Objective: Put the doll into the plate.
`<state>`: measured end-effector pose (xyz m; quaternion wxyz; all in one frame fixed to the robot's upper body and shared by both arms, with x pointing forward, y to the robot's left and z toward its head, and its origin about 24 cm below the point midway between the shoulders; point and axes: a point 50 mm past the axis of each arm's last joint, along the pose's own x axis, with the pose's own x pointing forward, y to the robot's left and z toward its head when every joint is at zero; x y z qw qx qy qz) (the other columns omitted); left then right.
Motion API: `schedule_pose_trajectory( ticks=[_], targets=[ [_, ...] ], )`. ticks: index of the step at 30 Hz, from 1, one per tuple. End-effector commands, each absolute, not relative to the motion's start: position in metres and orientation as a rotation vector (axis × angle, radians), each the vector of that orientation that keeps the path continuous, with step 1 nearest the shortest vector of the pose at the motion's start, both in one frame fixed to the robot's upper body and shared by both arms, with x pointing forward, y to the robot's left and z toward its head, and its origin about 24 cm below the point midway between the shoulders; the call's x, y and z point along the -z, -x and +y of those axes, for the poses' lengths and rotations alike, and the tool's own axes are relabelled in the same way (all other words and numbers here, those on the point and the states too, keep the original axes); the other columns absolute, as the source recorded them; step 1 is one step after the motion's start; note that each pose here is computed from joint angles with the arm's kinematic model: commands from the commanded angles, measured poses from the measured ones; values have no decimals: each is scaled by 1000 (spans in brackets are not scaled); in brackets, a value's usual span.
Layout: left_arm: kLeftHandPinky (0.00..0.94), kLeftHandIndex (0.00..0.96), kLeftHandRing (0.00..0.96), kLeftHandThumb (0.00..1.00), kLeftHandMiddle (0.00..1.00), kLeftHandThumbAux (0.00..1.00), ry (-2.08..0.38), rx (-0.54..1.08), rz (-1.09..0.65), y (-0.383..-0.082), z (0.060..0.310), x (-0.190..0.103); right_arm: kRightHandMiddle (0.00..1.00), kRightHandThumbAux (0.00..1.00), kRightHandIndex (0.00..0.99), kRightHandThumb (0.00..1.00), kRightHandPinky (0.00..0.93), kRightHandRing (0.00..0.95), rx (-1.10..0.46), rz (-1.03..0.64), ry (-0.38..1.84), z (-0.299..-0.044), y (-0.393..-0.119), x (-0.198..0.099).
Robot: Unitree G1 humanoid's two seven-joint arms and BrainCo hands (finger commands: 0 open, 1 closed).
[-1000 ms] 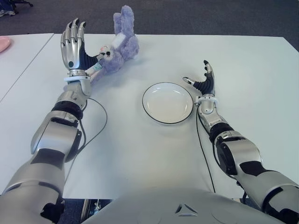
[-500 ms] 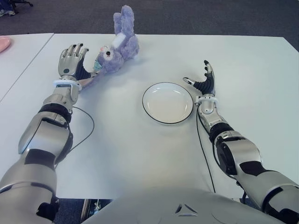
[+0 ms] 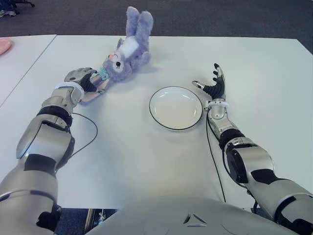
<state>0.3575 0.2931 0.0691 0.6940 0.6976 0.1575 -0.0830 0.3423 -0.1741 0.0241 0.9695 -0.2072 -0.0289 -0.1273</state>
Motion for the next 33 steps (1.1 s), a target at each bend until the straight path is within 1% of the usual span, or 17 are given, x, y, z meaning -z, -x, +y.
schedule_pose_trajectory(
  ticks=[1, 6, 10, 12, 18, 19, 23, 28, 30, 32, 33],
  targets=[
    [0, 50, 0, 0, 0, 484, -1456, 423, 586, -353, 283, -51, 83, 749, 35, 0, 153, 103, 228, 462, 396, -181, -255, 84],
    [0, 80, 0, 0, 0, 465, -1427, 517, 660, -353, 277, -48, 105, 756, 48, 0, 176, 127, 244, 455, 389, -184, -255, 83],
    [0, 113, 0, 0, 4, 461, -1378, 568, 730, -344, 261, -21, 129, 771, 57, 0, 194, 151, 255, 461, 386, -186, -255, 84],
    [0, 128, 0, 0, 7, 461, -1358, 575, 740, -342, 257, -16, 147, 783, 67, 5, 209, 170, 260, 463, 382, -186, -255, 83],
    [0, 143, 0, 0, 22, 454, -1254, 581, 716, -343, 248, -14, 185, 813, 87, 35, 236, 207, 281, 469, 338, -189, -255, 83],
    [0, 144, 0, 0, 23, 453, -1207, 583, 709, -344, 243, -13, 187, 816, 88, 38, 237, 209, 290, 473, 324, -189, -255, 83],
    [0, 150, 0, 0, 34, 429, -1036, 563, 670, -346, 228, -11, 223, 859, 101, 93, 273, 260, 313, 481, 293, -190, -256, 83],
    [0, 165, 0, 0, 46, 432, -905, 539, 647, -340, 223, -1, 242, 895, 103, 161, 285, 291, 327, 481, 264, -190, -255, 83],
    [0, 184, 0, 0, 50, 451, -854, 535, 635, -335, 222, 6, 241, 924, 97, 266, 284, 291, 331, 483, 249, -190, -255, 84],
    [0, 193, 0, 0, 50, 462, -835, 535, 630, -333, 222, 8, 240, 932, 94, 330, 282, 289, 332, 483, 244, -190, -255, 84],
    [0, 194, 0, 0, 50, 465, -822, 537, 625, -330, 221, 11, 240, 934, 93, 345, 282, 289, 334, 484, 243, -190, -255, 84]
  ],
)
